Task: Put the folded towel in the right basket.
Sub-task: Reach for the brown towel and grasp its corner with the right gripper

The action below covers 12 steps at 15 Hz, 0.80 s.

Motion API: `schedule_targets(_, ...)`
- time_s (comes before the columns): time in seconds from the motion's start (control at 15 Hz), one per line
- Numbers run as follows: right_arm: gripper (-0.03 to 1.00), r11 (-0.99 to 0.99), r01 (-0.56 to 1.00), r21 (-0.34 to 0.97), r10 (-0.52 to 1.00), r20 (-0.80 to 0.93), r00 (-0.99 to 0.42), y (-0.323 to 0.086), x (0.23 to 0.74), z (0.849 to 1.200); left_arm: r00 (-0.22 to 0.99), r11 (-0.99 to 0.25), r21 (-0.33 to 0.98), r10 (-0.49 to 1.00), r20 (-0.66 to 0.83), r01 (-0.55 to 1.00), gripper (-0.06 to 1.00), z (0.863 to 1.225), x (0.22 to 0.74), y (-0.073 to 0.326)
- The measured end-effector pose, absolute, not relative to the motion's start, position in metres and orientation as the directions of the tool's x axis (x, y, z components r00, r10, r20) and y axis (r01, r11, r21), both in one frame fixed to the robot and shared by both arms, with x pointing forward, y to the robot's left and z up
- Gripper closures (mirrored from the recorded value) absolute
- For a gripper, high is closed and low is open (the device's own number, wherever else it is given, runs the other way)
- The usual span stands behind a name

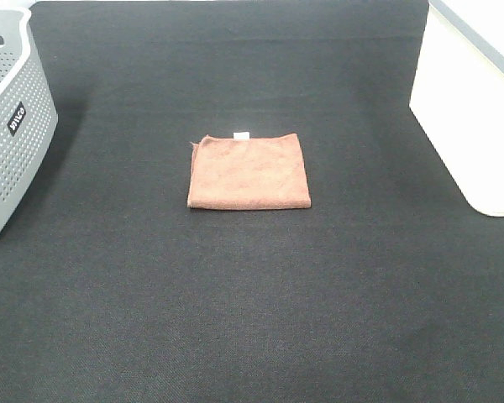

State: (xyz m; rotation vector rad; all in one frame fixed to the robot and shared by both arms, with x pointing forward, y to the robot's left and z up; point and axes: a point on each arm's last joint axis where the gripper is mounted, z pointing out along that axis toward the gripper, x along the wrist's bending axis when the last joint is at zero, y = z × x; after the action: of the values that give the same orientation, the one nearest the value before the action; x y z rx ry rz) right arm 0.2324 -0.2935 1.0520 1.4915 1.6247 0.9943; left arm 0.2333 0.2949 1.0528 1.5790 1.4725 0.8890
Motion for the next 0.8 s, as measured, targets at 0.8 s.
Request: schedule_targets(0.8, 0.17, 0.039, 0.453, 0.891, 0.996, -0.001, -0.085, -0.2935, 0.2324, 1.052, 0.082, -0.019, 0.895, 0.996, -0.02, 0.447, 0.07, 1.0528, 0.2333, 0.2949)
